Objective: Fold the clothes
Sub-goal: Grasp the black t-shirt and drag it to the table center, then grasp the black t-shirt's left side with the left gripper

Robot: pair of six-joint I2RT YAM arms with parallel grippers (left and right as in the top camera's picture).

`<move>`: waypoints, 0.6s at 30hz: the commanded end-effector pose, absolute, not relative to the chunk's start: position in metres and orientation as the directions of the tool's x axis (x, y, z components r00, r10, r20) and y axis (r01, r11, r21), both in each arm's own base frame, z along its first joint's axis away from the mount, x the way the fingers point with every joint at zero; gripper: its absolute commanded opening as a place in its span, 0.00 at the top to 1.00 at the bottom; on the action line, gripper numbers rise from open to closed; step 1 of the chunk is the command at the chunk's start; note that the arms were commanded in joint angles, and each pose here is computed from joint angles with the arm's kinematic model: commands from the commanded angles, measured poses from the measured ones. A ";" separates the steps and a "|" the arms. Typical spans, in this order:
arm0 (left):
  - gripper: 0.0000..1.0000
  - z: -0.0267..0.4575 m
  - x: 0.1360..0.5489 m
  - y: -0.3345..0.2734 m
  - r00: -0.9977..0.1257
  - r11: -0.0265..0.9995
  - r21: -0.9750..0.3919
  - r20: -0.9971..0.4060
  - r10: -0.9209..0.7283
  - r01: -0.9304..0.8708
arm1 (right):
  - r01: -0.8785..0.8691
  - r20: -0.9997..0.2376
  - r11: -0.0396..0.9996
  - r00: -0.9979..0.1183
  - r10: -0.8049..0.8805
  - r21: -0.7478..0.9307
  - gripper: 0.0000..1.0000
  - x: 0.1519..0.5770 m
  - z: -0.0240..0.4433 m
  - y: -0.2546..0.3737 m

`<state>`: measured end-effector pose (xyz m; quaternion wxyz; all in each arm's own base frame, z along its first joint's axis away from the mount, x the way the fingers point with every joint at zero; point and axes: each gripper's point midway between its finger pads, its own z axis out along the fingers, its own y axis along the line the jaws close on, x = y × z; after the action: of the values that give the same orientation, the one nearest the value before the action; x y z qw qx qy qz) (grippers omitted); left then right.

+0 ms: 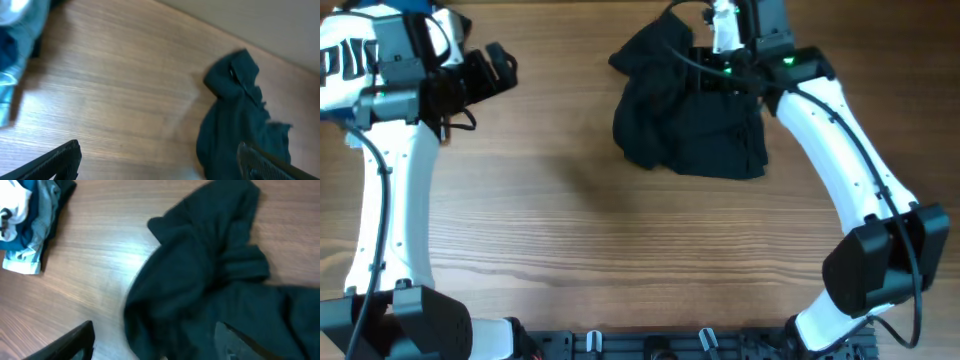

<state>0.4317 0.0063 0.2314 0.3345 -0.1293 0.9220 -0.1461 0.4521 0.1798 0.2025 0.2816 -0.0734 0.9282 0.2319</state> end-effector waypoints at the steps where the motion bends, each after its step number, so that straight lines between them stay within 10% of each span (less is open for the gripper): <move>1: 0.00 0.242 0.417 -0.049 -0.784 0.955 -0.289 -0.607 -0.129 0.067 | -0.189 -0.568 0.896 -0.819 0.081 0.401 0.04 0.441 0.239 0.128; 18: 0.00 0.063 0.359 -0.206 -0.920 0.897 -0.217 -0.168 0.353 0.384 | 0.065 -0.431 0.940 -0.876 0.215 0.336 0.01 0.427 0.177 0.035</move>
<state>0.3559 -0.1871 0.0824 0.0619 0.1583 0.9767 -0.1307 0.4277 0.0354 0.1792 0.2351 0.0805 0.9547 0.1634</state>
